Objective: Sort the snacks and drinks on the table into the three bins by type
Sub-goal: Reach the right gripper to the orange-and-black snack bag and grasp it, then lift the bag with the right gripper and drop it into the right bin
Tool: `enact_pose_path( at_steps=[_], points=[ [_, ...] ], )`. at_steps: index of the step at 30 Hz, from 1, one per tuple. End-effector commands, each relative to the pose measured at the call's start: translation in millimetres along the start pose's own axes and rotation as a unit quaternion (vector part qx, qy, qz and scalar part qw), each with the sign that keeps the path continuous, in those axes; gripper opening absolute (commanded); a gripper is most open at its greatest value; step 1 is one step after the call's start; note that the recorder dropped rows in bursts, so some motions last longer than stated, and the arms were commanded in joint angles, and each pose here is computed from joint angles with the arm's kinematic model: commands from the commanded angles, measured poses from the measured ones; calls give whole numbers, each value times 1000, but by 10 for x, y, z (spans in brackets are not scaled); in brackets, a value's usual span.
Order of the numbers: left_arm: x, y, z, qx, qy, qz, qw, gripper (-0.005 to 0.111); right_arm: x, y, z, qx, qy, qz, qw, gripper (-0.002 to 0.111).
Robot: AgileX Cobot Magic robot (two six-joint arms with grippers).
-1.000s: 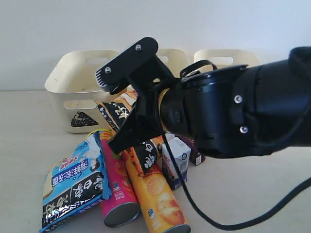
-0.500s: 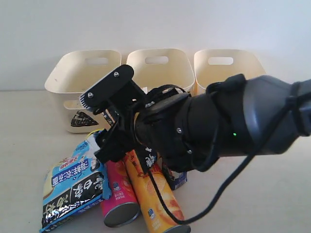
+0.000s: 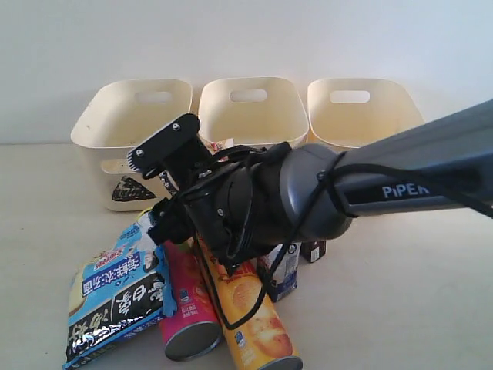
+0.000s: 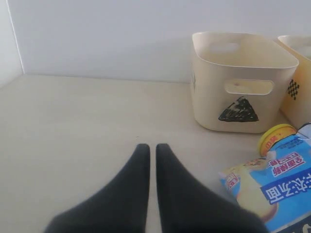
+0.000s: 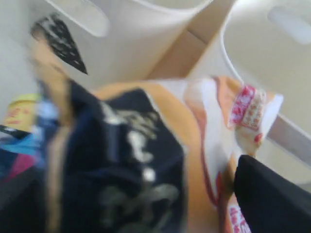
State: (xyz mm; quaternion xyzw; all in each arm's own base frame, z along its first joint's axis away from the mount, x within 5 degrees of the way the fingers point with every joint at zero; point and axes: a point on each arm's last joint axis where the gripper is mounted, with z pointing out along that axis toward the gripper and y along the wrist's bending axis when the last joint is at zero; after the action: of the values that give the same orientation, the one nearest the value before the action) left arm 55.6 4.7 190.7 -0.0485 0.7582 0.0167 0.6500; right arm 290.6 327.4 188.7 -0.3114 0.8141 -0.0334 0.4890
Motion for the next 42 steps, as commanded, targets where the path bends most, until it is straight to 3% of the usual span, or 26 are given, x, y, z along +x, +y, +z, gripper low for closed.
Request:
enact_pose_path(
  at_steps=[1, 5, 7, 11, 14, 20, 25, 30, 35, 42],
  points=[
    [-14, -3, -5, 3, -5, -2, 1000, 4, 74, -157, 161, 12, 14, 30, 999, 85],
    [-14, -3, -5, 3, -5, -2, 1000, 4, 122, -237, 248, 5, 21, 55, 998, 84],
    [-14, -3, -5, 3, -5, -2, 1000, 4, 142, -229, 265, 6, 24, 53, 998, 77],
    [-12, -3, -5, 3, -4, -2, 1000, 4, 176, -200, 299, 2, 27, 45, 999, 43],
    [-12, -3, -5, 3, -4, -2, 1000, 4, 183, -181, 297, 0, 29, 47, 998, 0],
    [-12, -3, -5, 3, -4, -2, 1000, 4, 84, -119, 158, 10, 16, 16, 1000, 0],
    [-12, -3, -5, 3, -4, -2, 1000, 4, -245, -192, -356, 30, -3, -16, 999, 0],
    [-14, -3, -5, 3, -5, -2, 1000, 4, -545, -516, -899, 17, -22, -14, 1000, 0],
    [-14, -3, -5, 3, -5, -2, 1000, 4, -735, -868, -1317, 43, -59, -34, 997, 0],
    [-14, -3, -5, 3, -5, -2, 1000, 4, -789, -1428, -1382, 51, -88, -8, 995, 0]
  ],
)
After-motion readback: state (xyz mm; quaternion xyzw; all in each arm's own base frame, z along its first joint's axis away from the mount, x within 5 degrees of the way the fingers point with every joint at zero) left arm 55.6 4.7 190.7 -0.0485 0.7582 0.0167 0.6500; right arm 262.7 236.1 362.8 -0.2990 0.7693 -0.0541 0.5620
